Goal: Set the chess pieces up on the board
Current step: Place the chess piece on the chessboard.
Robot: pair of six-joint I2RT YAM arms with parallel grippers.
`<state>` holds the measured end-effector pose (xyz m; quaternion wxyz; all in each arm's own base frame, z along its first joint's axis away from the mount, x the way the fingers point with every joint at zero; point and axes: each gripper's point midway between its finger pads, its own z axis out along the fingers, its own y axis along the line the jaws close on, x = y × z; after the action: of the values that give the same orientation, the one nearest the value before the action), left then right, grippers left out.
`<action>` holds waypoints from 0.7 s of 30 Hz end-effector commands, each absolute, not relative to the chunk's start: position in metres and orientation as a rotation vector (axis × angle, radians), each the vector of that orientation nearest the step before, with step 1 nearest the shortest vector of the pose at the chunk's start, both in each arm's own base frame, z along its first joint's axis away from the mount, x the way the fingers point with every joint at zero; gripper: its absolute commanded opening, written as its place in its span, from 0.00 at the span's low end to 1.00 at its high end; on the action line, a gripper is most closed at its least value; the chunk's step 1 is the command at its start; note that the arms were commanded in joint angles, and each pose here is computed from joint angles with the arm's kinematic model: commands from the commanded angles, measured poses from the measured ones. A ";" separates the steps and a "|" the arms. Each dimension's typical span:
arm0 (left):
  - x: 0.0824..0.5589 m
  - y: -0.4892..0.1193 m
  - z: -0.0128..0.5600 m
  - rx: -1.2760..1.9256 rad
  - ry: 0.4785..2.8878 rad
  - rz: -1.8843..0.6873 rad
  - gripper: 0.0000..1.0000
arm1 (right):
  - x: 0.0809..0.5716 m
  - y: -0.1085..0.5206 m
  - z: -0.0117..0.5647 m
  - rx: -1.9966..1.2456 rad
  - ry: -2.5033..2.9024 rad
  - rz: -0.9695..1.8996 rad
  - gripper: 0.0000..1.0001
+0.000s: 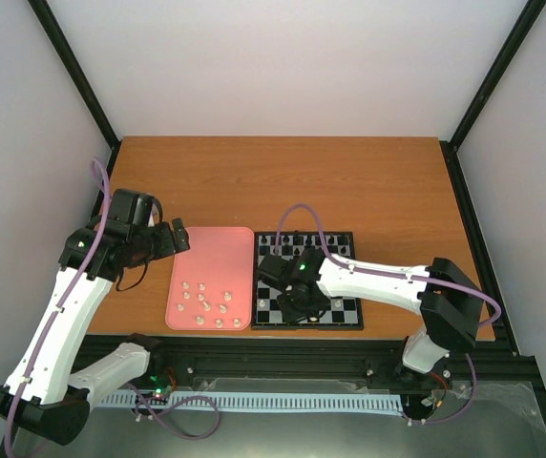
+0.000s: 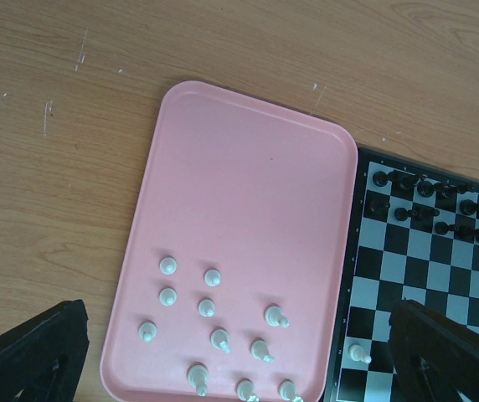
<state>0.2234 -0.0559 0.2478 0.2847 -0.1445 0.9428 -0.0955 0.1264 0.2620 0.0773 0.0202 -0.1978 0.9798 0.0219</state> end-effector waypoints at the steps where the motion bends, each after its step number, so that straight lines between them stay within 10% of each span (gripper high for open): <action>1: 0.225 -0.057 0.249 -0.412 2.513 -0.278 1.00 | 0.131 0.260 0.072 -0.561 3.024 0.096 0.10; 21: 0.227 -0.057 0.244 -0.419 2.520 -0.268 1.00 | 0.139 0.256 0.051 -0.566 3.045 0.049 0.12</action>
<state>0.2229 -0.0557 0.2418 0.2767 -0.1509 0.9444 -0.0936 0.1356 0.2602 0.0580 0.0215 -0.1851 0.9822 0.0242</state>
